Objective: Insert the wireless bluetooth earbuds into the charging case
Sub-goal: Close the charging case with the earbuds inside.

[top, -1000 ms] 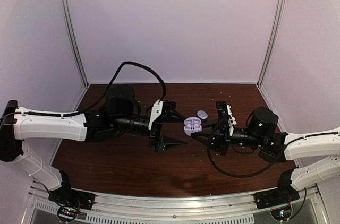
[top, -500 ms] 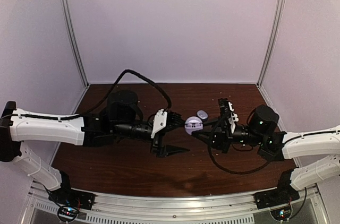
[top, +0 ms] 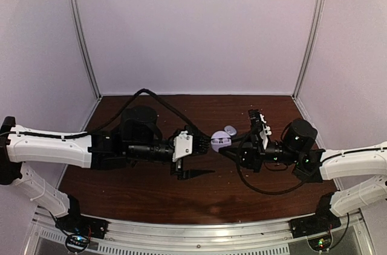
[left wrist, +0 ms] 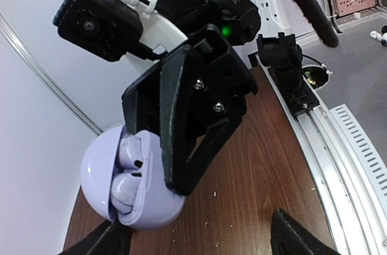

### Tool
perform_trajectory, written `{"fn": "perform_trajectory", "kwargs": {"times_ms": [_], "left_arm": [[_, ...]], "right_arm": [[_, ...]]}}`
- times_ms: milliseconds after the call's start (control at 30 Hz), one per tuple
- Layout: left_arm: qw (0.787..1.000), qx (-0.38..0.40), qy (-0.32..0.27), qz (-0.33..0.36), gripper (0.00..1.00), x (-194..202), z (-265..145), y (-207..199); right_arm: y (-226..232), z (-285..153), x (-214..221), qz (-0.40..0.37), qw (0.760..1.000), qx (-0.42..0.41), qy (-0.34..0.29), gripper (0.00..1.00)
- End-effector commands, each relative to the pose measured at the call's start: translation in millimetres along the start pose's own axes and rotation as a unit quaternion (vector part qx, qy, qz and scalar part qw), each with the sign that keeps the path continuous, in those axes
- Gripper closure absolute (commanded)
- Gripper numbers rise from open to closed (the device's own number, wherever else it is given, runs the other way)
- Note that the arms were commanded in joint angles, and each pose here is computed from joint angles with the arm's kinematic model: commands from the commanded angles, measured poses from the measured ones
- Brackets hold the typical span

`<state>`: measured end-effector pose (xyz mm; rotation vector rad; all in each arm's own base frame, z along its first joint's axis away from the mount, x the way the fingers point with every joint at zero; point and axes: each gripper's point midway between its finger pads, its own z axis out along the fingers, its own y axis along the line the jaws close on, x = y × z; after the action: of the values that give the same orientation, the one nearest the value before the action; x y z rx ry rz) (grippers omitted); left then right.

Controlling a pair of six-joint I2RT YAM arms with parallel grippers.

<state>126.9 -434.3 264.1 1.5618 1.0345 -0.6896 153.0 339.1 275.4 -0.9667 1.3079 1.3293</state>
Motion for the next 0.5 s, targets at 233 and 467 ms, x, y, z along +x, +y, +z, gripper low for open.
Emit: {"fn": "perform_trajectory", "kwargs": {"times_ms": [233,467], "left_arm": [[0.996,0.001,-0.051,0.068,0.22,-39,-7,7],[0.995,-0.008,-0.039,0.094,0.17,-36,1,11]], "right_arm": [[-2,-1,7,0.036,0.999,0.001,0.02,1.0],[5,1,6,0.046,0.999,-0.021,0.02,1.0]]}}
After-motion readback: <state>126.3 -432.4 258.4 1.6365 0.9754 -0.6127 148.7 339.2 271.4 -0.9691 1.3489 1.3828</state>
